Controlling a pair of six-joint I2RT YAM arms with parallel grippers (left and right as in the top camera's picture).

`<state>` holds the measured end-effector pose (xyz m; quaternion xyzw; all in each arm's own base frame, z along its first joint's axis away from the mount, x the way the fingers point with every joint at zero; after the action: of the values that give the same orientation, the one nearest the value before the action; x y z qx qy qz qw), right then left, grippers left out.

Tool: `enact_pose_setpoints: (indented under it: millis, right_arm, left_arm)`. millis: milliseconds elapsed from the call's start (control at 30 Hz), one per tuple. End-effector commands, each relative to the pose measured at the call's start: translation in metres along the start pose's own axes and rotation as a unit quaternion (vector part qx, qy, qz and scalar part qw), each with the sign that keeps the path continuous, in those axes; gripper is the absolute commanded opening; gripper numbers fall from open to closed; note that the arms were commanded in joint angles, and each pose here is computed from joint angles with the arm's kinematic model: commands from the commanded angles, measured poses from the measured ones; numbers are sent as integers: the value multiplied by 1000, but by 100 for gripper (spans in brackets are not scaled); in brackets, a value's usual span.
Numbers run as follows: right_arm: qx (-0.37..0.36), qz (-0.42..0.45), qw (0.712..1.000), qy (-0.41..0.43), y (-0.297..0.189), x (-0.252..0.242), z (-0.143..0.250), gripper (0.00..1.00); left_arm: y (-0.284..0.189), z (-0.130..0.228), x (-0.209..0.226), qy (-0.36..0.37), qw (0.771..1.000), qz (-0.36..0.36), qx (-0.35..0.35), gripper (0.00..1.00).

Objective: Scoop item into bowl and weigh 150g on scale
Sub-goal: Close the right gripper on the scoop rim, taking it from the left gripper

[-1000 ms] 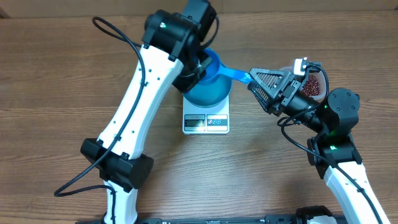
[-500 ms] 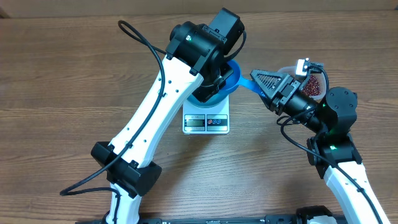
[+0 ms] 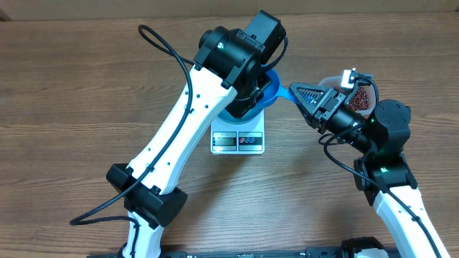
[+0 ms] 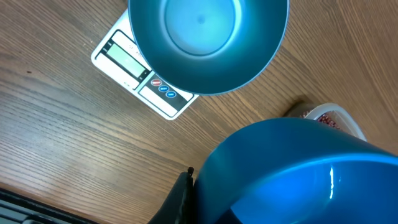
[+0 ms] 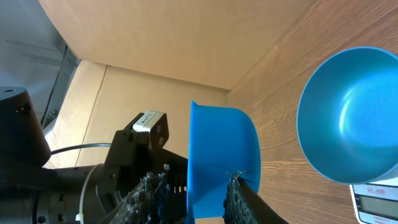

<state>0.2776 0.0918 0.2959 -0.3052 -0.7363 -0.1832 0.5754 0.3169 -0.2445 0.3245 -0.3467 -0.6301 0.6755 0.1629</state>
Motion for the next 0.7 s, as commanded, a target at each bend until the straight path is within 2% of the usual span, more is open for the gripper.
enact_pose_setpoints:
  millis: [0,300,667]
  right_arm:
    - [-3,-3,1000,-8,1,6,-2,34]
    - [-3,-2,1000,-7,1,6,-2,32]
    - [-3,-2,1000,-7,1,6,-2,9]
  left_arm:
    - [-5,0,-2,-17,1000,12,-11,4]
    - [-5,1,-3,-33,999,12,-12,4]
    - [-3,4,-3,-29,999,9,-10,4]
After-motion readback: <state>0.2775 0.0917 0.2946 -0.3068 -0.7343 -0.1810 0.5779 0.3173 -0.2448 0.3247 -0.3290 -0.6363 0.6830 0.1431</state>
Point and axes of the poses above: each gripper's point midway between its finger pads, its own y axis out along the fingers, its own x axis along the line the jaws close on, z = x × y, the point moved 8 cm from there along -y, back along the fingers, and after that the axes turned 3 degrees about -y, right-handed, at the moved point
